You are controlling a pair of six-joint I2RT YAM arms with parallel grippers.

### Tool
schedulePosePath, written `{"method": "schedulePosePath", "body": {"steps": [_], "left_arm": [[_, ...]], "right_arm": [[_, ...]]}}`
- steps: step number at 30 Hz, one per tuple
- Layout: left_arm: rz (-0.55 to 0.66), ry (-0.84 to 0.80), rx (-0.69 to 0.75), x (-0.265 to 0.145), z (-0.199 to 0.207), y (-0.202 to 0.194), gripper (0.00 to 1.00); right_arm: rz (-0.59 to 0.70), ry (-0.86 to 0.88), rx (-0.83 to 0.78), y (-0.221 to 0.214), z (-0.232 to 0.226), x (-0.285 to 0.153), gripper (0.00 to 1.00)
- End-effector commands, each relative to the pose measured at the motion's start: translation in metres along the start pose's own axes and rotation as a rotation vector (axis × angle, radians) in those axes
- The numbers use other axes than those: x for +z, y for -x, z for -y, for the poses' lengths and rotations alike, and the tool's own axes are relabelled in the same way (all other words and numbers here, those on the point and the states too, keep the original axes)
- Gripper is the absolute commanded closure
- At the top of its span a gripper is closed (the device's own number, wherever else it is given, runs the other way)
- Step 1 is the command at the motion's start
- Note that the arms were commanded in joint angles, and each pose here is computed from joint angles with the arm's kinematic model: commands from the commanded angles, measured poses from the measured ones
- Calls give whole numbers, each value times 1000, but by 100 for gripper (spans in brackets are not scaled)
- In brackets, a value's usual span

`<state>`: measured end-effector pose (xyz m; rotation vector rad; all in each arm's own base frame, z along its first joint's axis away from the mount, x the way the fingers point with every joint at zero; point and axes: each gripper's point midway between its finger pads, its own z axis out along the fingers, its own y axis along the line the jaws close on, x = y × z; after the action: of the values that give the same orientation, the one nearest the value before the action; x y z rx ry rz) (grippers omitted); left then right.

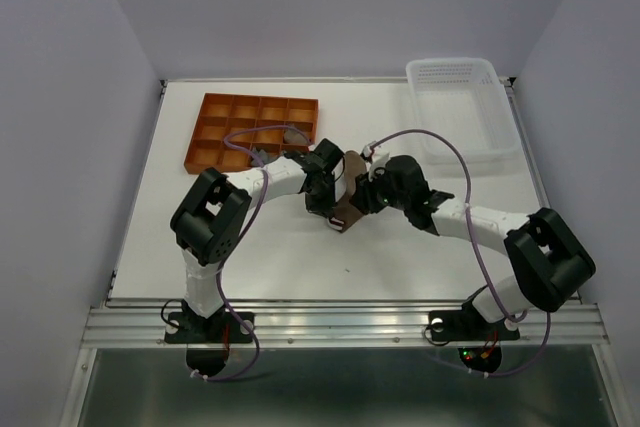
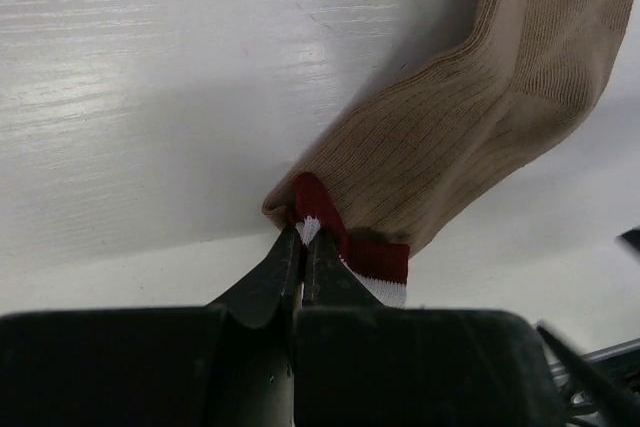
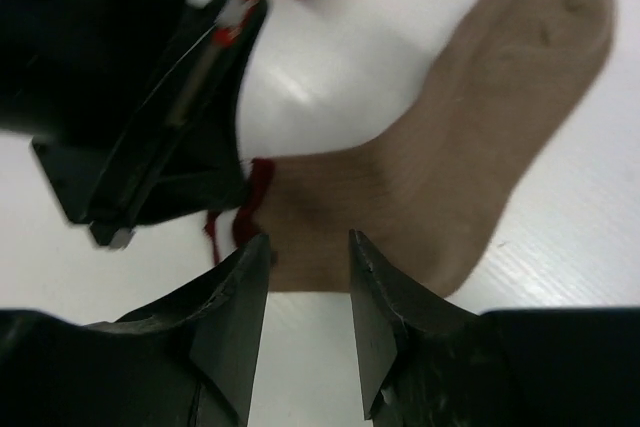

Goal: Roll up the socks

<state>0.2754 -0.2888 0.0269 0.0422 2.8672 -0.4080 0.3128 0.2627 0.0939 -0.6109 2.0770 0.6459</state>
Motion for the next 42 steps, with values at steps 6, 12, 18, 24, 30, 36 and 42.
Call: {"method": "schedulePosePath", "body": {"steps": [6, 12, 18, 24, 30, 36, 42], "left_arm": [[-30, 2, -30, -3, -2, -7, 100], [-44, -15, -35, -2, 2, -10, 100], [-50, -22, -35, -3, 3, -11, 100], [-54, -19, -36, -5, 2, -12, 100], [-54, -24, -42, -8, 4, -11, 100], [-39, -44, -44, -17, 9, -6, 91], [-34, -75, -47, -23, 10, -2, 76]], "right_arm": [[39, 198, -200, -19, -73, -5, 55], [63, 181, -327, -26, -90, 0, 53], [15, 110, -376, -34, -80, 16, 51], [-7, 93, -392, -40, -78, 24, 52], [-42, 19, -406, -50, -69, 32, 62], [-100, -93, -408, -67, -47, 31, 79], [-124, -152, -363, -76, -38, 31, 99]]}}
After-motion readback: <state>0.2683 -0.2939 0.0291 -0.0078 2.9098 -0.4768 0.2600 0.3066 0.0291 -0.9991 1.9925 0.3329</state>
